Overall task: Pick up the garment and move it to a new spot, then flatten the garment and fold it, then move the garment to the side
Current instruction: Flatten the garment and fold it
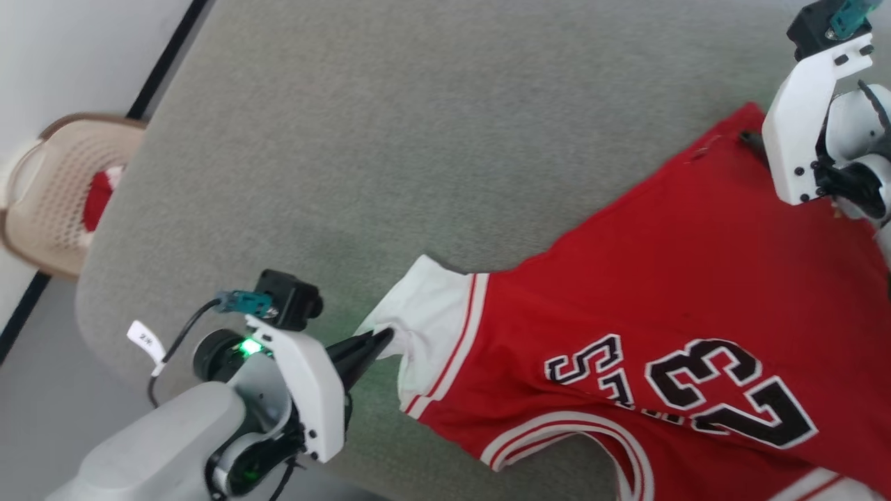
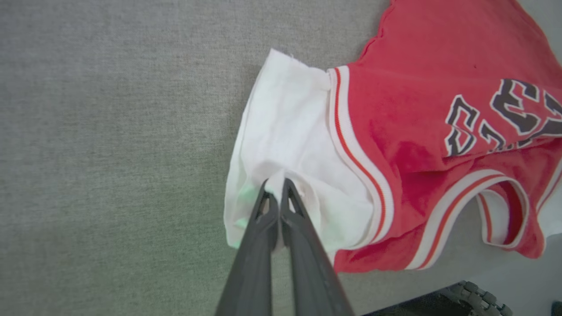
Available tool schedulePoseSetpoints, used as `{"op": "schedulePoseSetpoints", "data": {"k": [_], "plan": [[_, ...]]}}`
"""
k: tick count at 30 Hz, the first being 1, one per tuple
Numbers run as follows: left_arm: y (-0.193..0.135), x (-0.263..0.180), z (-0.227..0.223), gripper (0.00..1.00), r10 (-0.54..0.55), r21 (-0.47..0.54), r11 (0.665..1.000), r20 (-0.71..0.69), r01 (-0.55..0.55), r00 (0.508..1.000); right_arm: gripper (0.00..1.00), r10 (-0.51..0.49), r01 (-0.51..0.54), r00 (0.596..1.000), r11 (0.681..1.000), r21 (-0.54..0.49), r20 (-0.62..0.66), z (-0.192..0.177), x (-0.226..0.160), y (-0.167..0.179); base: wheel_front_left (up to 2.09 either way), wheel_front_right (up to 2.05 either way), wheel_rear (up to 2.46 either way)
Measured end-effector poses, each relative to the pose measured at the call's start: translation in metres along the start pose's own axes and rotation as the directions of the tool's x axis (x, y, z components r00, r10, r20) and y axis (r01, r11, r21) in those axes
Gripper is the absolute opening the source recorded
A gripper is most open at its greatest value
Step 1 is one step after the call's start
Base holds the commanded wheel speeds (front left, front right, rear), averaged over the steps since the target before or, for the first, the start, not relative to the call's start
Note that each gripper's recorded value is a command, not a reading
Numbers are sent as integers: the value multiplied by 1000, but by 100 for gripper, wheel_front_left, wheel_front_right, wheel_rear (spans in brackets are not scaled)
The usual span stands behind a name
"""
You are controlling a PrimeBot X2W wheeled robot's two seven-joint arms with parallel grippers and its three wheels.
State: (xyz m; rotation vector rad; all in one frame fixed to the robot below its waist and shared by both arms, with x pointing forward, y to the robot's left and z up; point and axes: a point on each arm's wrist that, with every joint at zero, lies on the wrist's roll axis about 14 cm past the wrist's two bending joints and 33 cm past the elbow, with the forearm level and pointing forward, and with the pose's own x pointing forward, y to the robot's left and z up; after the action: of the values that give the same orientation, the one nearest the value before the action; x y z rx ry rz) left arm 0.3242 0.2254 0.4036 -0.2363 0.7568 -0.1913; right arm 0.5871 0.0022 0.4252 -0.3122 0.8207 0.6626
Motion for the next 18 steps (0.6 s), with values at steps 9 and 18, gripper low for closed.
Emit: {"op": "schedulePoseSetpoints", "data": {"k": [9, 18], "plan": [[12, 2, -12, 0, 38, -28, 999, -26, -39, 999, 100, 29, -30, 954, 1000, 1, -298, -43, 37, 3, 0, 0, 0], [20, 7, -11, 0, 51, -39, 998, -27, -52, 998, 0, 52, -45, 931, 999, 27, -362, -53, 38, 5, 0, 0, 0]]}}
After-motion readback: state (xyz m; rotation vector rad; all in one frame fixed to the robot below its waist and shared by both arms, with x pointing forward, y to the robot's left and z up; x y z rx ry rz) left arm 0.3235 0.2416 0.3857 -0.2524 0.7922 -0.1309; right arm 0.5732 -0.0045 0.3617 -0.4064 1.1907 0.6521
